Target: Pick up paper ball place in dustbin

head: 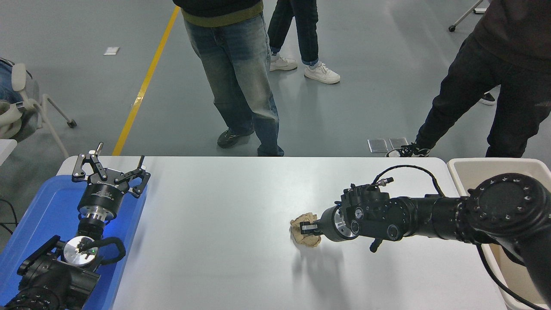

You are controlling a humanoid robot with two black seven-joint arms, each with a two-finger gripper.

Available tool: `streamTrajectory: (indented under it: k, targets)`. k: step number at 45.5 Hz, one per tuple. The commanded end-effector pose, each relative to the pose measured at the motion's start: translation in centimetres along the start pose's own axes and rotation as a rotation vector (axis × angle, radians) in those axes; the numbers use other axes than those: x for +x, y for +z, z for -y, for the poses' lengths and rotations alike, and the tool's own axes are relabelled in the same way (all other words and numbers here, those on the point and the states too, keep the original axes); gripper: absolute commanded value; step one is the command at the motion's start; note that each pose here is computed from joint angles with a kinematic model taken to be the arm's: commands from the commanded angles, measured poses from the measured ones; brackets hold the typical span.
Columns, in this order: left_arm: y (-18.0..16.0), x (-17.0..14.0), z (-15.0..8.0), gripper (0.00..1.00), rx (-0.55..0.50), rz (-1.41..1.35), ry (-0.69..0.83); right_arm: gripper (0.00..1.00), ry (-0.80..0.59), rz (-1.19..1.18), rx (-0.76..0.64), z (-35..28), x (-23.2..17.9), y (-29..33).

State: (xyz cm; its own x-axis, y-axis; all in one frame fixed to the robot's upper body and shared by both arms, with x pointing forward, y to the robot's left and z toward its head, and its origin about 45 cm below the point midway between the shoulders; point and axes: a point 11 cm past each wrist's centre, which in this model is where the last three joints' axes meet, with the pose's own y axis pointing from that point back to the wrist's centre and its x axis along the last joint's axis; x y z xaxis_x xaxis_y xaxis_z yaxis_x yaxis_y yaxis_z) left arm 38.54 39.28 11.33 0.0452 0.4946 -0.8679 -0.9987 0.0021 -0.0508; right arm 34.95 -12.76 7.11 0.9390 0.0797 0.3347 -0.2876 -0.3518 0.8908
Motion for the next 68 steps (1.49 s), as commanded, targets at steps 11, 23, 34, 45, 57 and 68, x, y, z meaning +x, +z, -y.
streamTrajectory:
  k: [11, 23, 34, 45, 57, 68]
  targets:
    - [0.0, 0.1, -0.1, 0.99, 0.003, 0.0, 0.002, 0.0, -0.112, -0.212, -0.039, -9.1, 4.5, -3.2]
    - [0.0, 0.1, -0.1, 0.99, 0.003, 0.0, 0.002, 0.0, -0.085, -0.272, -0.197, -26.2, 11.0, -4.1]
    - [0.0, 0.1, -0.1, 0.99, 0.0, 0.0, 0.002, 0.0, -0.024, -0.31, -0.248, -35.5, 13.5, -7.5]
    - [0.0, 0.1, -0.1, 0.99, 0.0, 0.0, 0.003, 0.0, 0.036, -0.309, -0.301, -38.0, 14.3, -7.3]
    - [0.1, 0.1, -0.1, 0.99, -0.004, -0.001, 0.003, 0.0, 0.047, -0.183, -0.403, -39.6, 14.6, -0.6]
    - [0.1, 0.1, -0.1, 0.99, -0.004, 0.0, 0.003, 0.0, 0.114, -0.055, -0.54, -40.8, 14.0, 12.6]
